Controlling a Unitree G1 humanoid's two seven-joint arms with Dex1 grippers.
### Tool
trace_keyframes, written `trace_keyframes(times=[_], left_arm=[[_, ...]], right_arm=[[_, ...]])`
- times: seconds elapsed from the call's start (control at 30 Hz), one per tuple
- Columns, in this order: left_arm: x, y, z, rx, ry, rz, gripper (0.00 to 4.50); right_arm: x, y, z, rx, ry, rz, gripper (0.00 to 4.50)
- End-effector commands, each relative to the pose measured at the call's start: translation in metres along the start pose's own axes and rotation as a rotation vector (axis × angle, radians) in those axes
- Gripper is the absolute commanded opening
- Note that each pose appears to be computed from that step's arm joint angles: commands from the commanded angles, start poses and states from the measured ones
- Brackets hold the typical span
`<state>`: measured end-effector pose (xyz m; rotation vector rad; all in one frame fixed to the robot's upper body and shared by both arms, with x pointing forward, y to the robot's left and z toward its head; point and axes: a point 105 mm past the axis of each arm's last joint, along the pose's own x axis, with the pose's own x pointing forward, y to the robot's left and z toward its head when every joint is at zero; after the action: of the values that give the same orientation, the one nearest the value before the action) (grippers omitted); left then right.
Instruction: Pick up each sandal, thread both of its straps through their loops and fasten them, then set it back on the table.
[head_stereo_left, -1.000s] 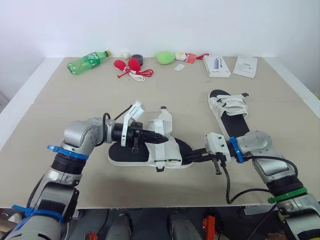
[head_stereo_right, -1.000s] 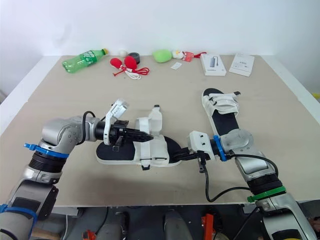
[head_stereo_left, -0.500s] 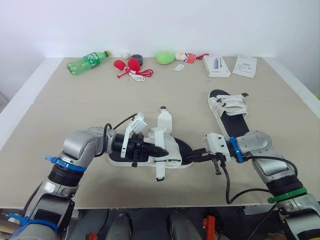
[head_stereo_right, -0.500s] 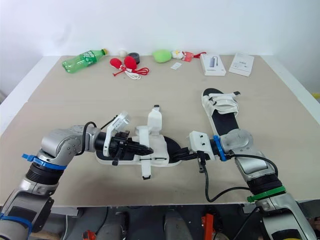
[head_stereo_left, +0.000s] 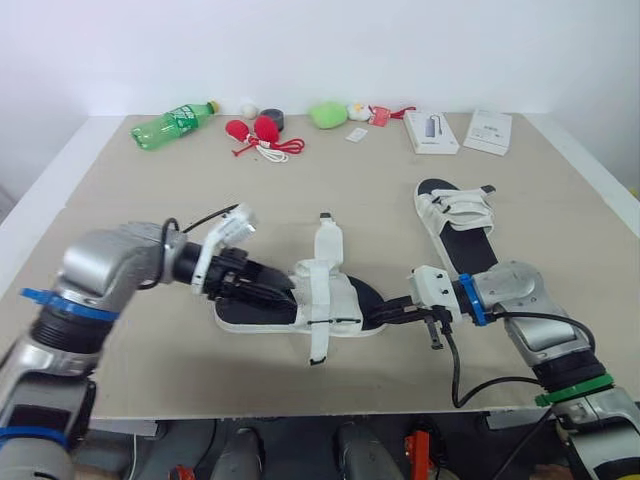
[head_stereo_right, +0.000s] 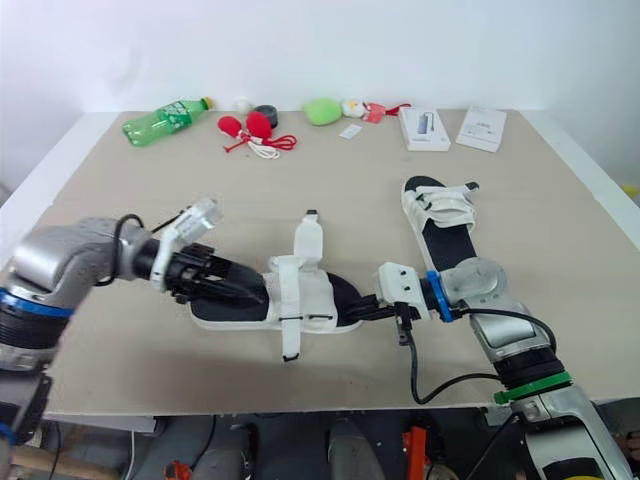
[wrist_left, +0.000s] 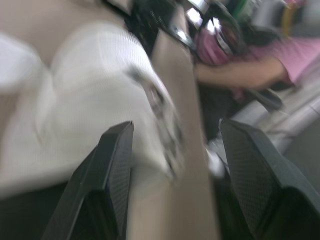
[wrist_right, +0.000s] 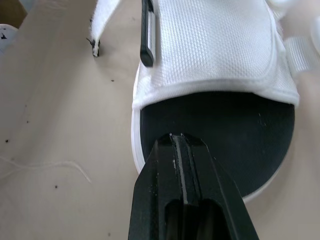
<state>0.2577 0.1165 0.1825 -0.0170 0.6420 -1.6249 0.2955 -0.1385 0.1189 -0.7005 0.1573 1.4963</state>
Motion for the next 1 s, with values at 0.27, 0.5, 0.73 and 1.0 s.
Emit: trace_keyframes(times=[0.27, 0.5, 0.73, 1.0], left_arm=[[0.036, -0.006, -0.035, -0.008, 0.018, -0.042, 2.77], [0.054, 0.023, -0.029, 0.039, -0.084, 0.086, 2.77], [0.064, 0.03, -0.024, 0.069, -0.1, 0.079, 2.77], [0.077, 0.026, -0.026, 0.076, -0.092, 0.024, 2.77]], right_arm=[[0.003, 0.002, -0.01, 0.021, 0.048, 0.023, 0.0], [0.002, 0.001, -0.01, 0.02, 0.05, 0.02, 0.0], [0.0, 0.0, -0.01, 0.023, 0.053, 0.01, 0.0], [0.0, 0.0, -0.01, 0.023, 0.053, 0.004, 0.0]])
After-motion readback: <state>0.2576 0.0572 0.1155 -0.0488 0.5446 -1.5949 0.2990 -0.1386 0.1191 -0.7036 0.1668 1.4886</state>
